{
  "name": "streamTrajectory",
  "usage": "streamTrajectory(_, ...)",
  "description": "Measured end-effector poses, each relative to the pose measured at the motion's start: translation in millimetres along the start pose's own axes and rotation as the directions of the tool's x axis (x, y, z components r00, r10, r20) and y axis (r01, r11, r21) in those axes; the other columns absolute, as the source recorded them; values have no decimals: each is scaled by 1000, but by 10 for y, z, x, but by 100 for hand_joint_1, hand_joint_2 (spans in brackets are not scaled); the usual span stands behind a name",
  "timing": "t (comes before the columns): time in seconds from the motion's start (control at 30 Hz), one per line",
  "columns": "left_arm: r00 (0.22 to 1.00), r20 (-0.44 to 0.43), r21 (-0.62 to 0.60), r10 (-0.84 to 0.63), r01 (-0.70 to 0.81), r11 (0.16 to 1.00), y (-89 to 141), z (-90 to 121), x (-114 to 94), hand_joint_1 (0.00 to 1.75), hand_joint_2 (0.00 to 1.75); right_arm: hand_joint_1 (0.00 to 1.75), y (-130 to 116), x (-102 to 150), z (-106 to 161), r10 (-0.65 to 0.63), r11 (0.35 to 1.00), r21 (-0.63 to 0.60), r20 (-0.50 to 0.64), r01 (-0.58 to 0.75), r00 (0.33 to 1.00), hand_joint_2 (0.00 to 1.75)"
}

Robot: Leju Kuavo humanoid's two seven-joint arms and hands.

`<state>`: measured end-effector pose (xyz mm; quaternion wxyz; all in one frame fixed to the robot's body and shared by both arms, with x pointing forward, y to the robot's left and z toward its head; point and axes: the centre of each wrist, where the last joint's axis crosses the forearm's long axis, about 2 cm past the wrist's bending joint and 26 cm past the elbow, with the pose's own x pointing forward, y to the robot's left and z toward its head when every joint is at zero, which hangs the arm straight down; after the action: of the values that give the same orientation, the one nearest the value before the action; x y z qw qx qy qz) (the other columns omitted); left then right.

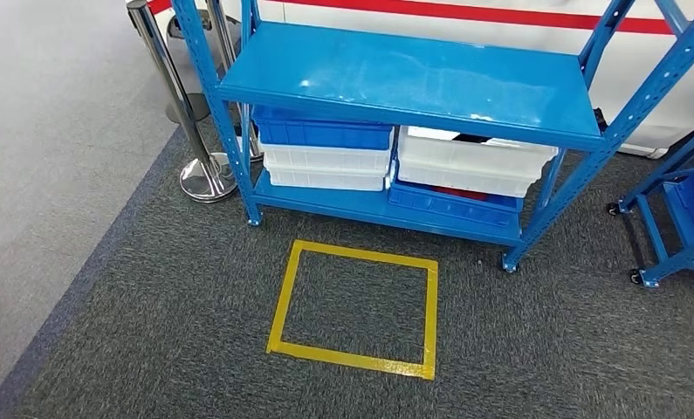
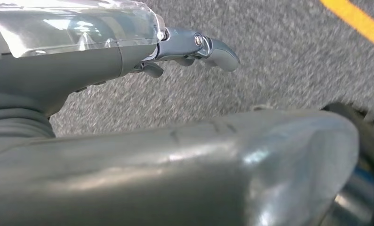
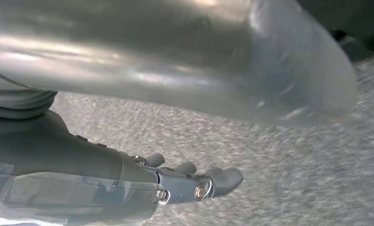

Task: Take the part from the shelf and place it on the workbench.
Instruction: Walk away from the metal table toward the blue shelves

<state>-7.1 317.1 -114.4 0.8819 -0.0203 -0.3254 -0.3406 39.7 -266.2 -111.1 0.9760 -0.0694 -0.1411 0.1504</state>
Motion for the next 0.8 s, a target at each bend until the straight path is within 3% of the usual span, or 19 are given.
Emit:
streamTrajectory(0.27, 1000, 1, -18, -8, 8, 1000, 68, 55, -86, 0, 0, 0, -31, -104, 10, -4, 1000, 1, -26, 4, 1000, 0)
streamTrajectory(0.5, 1000, 3, -16, -24, 24, 1000, 146, 31, -71, 0, 0, 0, -39, -47, -1, -4, 1000, 1, -21, 4, 1000, 0)
streamTrajectory(0.8, 999, -6, -45, -43, 42, 998, 35, 127, -168, 0, 0, 0, -32, -62, 3, -18, 1000, -2, -38, 18, 999, 0)
